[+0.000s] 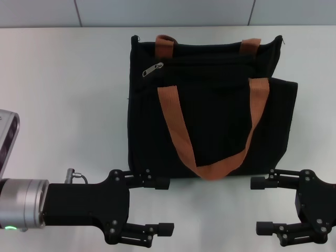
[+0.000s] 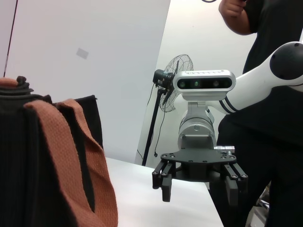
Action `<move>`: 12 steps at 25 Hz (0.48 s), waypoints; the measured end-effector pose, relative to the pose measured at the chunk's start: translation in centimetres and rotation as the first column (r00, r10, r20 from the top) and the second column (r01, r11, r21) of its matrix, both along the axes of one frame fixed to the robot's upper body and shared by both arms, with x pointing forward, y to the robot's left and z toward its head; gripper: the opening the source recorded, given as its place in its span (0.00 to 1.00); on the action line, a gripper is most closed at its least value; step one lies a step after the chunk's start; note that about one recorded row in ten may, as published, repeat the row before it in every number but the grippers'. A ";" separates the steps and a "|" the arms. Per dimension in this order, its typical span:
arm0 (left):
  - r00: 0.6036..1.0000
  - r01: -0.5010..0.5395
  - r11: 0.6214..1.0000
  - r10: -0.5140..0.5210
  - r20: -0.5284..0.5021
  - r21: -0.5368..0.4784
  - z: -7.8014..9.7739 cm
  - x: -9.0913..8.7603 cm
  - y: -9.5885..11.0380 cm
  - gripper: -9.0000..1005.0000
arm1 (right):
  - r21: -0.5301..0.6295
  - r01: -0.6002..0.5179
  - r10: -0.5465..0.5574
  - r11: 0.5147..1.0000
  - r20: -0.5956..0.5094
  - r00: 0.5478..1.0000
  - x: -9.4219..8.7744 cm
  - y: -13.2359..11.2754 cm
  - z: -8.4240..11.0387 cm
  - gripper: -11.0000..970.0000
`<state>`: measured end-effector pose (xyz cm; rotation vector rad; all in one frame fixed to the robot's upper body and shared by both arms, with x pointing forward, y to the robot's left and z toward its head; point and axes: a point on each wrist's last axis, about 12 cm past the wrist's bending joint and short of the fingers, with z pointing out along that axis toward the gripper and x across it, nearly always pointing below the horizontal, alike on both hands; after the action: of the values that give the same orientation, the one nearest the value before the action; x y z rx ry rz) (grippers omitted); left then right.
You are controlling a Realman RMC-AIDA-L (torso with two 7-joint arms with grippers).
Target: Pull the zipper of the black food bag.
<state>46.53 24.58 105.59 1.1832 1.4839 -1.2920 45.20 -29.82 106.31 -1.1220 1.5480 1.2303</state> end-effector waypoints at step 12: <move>1.000 -0.003 1.000 0.003 -0.004 -0.001 -0.1 -0.1 0.0 0.80 | 0.000 -0.003 0.003 1.000 0.003 1.000 0.1 0.1 0.0 0.85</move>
<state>46.39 24.60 105.50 1.1779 1.4872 -1.2931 45.31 -29.71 106.34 -1.1267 1.5447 1.2300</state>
